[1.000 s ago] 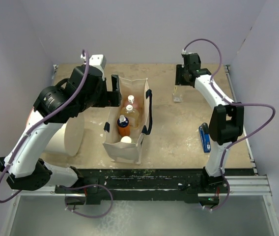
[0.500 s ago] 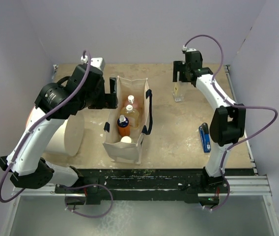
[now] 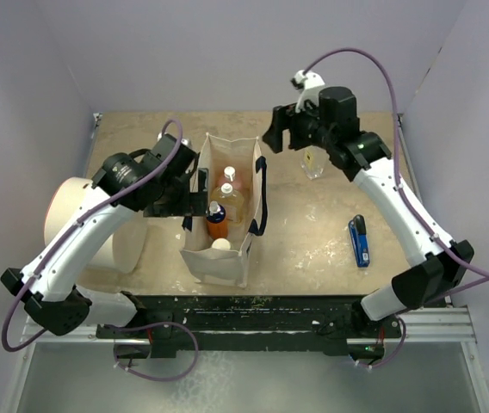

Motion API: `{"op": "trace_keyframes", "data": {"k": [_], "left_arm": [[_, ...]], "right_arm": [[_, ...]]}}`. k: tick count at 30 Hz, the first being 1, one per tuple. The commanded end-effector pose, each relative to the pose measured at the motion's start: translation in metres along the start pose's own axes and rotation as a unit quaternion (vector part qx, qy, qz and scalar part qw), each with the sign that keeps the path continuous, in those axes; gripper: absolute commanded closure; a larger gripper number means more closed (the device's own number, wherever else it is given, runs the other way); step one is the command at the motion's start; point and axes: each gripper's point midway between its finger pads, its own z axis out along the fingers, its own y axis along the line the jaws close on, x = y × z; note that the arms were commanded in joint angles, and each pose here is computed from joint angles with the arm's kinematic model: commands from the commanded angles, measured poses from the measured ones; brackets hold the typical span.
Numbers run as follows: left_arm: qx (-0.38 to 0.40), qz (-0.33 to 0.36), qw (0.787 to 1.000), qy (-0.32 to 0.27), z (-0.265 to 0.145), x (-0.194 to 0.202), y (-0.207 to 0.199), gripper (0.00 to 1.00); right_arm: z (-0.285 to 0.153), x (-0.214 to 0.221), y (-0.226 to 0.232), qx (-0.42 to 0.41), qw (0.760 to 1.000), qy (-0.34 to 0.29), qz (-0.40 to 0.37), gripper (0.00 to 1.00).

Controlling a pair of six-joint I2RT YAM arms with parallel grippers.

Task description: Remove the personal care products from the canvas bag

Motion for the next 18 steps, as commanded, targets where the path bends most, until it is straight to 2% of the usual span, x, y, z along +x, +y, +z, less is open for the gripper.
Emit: {"op": "trace_keyframes", "data": {"k": [1,9,14,18], "left_arm": [[0.048,-0.038,0.998,0.012,-0.012,0.021,-0.003,0.01],[0.072,-0.064,0.994,0.046,-0.010,0.054,0.001,0.01],[0.070,-0.058,0.992,0.083,0.001,0.070,0.000,0.01],[0.073,-0.057,0.992,0.086,0.003,0.077,0.003,0.01]], "right_arm": [[-0.016,-0.005,0.088,-0.151,0.988,-0.005,-0.036,0.18],[-0.047,0.055,0.178,-0.296,0.953,0.029,-0.060,0.26],[-0.047,0.104,0.201,-0.317,0.938,0.058,-0.128,0.27],[-0.051,0.136,0.214,-0.342,0.918,0.072,-0.188,0.27]]}}
